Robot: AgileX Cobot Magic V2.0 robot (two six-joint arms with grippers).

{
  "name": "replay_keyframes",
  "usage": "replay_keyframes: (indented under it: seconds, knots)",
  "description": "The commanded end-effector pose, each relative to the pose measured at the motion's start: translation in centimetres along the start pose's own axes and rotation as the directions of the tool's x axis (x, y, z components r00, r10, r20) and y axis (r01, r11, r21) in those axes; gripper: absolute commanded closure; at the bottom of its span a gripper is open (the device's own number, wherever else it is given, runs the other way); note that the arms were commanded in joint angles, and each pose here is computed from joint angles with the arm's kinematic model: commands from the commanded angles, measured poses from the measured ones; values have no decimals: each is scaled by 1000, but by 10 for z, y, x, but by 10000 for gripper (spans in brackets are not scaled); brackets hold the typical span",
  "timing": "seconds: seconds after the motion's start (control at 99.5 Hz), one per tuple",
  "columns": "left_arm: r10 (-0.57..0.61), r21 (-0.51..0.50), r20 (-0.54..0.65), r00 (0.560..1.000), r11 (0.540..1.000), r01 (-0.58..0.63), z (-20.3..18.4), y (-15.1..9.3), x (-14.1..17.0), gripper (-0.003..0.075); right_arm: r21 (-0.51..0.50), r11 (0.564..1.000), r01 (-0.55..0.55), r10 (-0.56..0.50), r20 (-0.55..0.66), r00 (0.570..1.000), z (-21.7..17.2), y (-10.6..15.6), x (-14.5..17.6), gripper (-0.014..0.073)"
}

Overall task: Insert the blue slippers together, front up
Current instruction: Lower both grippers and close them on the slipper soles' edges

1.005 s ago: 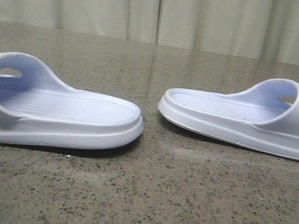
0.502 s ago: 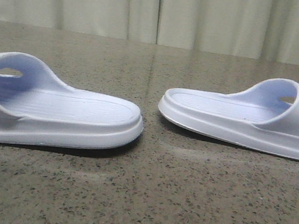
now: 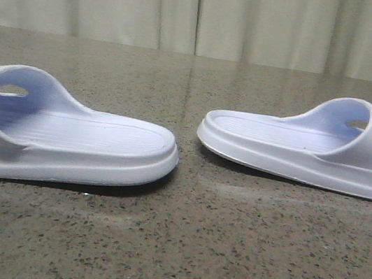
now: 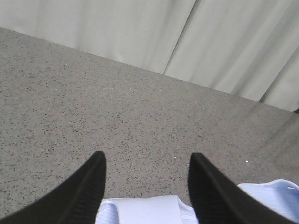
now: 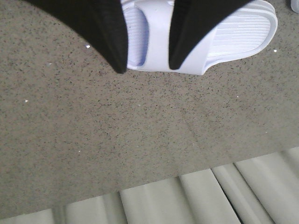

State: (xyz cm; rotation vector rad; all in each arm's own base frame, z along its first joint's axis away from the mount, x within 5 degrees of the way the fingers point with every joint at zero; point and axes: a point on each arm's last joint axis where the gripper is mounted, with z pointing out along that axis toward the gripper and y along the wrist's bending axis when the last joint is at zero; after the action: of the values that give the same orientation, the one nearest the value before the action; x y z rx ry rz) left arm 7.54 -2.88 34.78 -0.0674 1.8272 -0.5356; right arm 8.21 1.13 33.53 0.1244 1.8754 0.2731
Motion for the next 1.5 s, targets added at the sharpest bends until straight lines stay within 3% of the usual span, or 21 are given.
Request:
replay_keyframes:
  seconds: [0.0, 0.231, 0.442, 0.663, 1.015, 1.487]
  knots:
    - [-30, 25, 81, 996, 999, 28, -2, -5, -15, 276, -15, 1000, -2, 4, 111, 994, -3, 3, -18, 263]
    - [-40, 15, 82, 996, 999, 39, 1, -2, -11, 266, -15, 1000, -2, 4, 111, 994, -3, 3, -18, 233]
    - [-231, -20, 37, 972, 973, 232, 15, 12, 13, 266, -16, 1000, -3, 5, 111, 994, -3, 4, -18, 233]
    - [-391, -58, 46, 919, 918, 393, 29, 26, 29, 266, -16, 1000, -3, 5, 111, 994, -3, 4, -18, 233]
    - [-463, -195, -93, 882, 877, 440, 65, 40, 44, 266, -18, 1000, -5, 7, 117, 993, -3, 4, -19, 233]
    - [-619, -339, -198, 760, 771, 540, 105, 54, 63, 266, -23, 1000, -13, 15, 118, 993, -3, 4, -19, 233]
